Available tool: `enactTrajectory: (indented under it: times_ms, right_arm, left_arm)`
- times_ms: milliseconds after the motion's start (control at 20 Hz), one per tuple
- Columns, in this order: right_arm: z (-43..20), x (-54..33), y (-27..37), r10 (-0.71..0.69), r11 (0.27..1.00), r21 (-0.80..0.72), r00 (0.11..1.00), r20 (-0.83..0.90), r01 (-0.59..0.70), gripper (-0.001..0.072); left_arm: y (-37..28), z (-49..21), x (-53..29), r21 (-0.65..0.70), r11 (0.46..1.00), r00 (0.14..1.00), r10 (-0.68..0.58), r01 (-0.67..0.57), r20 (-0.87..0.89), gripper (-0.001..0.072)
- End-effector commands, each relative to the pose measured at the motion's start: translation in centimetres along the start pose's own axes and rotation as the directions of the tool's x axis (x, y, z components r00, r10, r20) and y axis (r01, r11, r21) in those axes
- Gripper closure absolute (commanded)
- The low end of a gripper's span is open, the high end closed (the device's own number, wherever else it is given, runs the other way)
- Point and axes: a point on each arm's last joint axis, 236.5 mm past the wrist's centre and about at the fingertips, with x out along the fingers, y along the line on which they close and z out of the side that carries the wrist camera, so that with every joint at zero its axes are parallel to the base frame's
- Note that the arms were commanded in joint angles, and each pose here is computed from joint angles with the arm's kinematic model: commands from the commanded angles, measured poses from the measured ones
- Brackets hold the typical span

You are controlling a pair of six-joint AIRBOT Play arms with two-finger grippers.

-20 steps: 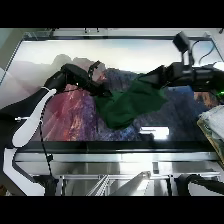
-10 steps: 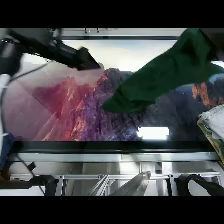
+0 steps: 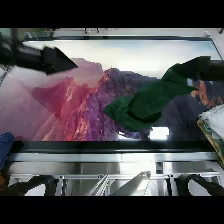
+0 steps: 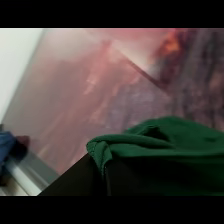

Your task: Fold the shirts.

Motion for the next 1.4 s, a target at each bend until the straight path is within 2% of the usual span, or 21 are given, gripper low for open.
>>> enactTrajectory:
  times_ms: [0,200,350,550,800,950,1000,1050,1100,1200,1350]
  right_arm:
    - [-1.6,1.0,-2.9,-0.086,0.995,0.041,0.995,-0.055,0.088,0.0694]
    - [-2.8,1.4,-1.8,-0.054,0.998,0.035,0.993,-0.106,0.058,0.0694]
    - [-2.9,1.5,-1.7,-0.051,0.997,0.05,0.992,-0.111,0.057,0.0694]
    - [-2.9,1.5,-1.7,-0.051,0.997,0.057,0.992,-0.111,0.058,0.0694]
    - [-2.9,1.5,-1.7,-0.051,0.997,0.056,0.992,-0.111,0.058,0.0694]
    - [-2.9,1.5,-1.7,-0.051,0.997,0.056,0.992,-0.111,0.058,0.0694]
    - [-2.9,1.5,-1.7,-0.051,0.997,0.056,0.993,-0.111,0.058,0.0694]
    - [-2.9,1.5,-1.7,-0.051,0.997,0.056,0.992,-0.111,0.058,0.0694]
    - [-2.9,1.5,-1.8,-0.052,0.997,0.056,0.993,-0.11,0.058,0.0694]
    - [-2.9,1.5,-1.7,-0.052,0.997,0.051,0.993,-0.11,0.058,0.0695]
    - [-2.5,0.6,-0.7,-0.055,0.998,0.025,0.995,-0.084,0.057,0.0695]
  left_arm:
    - [7.9,-4.3,5.8,-0.2,0.977,0.996,0.061,-0.074,-0.071,0.0]
    - [15.6,-7.5,13.1,-0.349,0.936,0.982,-0.016,-0.051,-0.187,0.0001]
    - [17.8,-10.6,17.7,-0.406,0.913,0.934,-0.12,-0.028,-0.335,0.0001]
    - [15.6,-13.0,21.5,-0.374,0.926,0.846,-0.231,0.04,-0.48,0.0001]
    - [11.2,-12.9,24.2,-0.286,0.951,0.799,-0.259,0.113,-0.543,0.0003]
    - [8.4,-14.0,24.7,-0.266,0.948,0.731,-0.306,0.175,-0.61,0.0011]
    - [7.7,-14.4,24.8,-0.262,0.947,0.711,-0.314,0.185,-0.629,0.0094]
    - [7.2,-14.8,24.9,-0.255,0.947,0.7,-0.316,0.194,-0.64,0.0454]
    - [6.7,-15.0,24.8,-0.239,0.946,0.688,-0.324,0.219,-0.649,0.0699]
    - [5.3,-14.2,24.0,-0.238,0.937,0.688,-0.348,0.254,-0.637,0.0695]
    - [1.1,-9.2,18.9,-0.188,0.914,0.74,-0.402,0.36,-0.538,0.0696]
